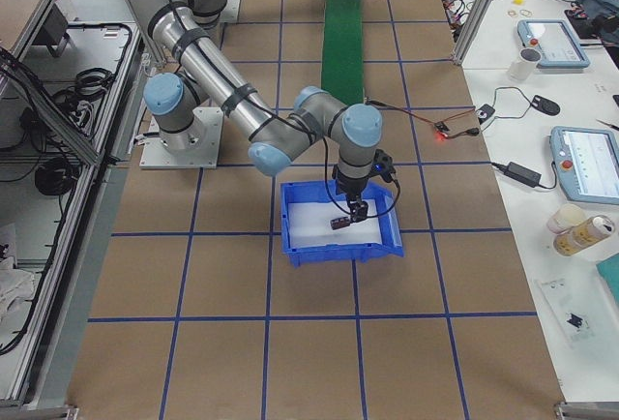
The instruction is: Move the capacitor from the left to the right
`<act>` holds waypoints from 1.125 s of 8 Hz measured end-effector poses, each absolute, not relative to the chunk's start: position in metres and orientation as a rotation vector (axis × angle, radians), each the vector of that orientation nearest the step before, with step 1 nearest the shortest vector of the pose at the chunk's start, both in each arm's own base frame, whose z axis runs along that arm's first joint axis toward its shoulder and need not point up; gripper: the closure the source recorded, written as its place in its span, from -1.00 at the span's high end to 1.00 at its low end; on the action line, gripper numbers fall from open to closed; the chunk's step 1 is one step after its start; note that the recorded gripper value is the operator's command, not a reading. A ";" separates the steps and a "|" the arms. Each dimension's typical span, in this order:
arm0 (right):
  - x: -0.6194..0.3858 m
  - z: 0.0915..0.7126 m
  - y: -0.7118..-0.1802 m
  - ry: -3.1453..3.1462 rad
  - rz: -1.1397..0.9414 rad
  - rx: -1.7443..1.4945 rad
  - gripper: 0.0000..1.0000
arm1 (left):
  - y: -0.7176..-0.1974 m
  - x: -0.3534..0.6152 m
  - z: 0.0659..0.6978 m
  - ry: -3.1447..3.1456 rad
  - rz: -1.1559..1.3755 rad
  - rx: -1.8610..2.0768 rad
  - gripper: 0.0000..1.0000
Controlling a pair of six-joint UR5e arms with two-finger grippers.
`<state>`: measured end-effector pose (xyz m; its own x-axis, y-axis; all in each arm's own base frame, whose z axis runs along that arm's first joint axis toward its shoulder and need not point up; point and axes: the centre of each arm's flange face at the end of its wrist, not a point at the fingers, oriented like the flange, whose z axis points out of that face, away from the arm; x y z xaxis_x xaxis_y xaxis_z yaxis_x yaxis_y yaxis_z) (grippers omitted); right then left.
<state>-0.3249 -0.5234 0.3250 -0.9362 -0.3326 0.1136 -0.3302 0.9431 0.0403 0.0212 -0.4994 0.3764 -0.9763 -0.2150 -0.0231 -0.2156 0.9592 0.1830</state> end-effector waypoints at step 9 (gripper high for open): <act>0.003 0.525 -0.511 -3.071 0.175 0.298 1.00 | -0.504 0.005 0.396 3.105 0.169 -0.329 1.00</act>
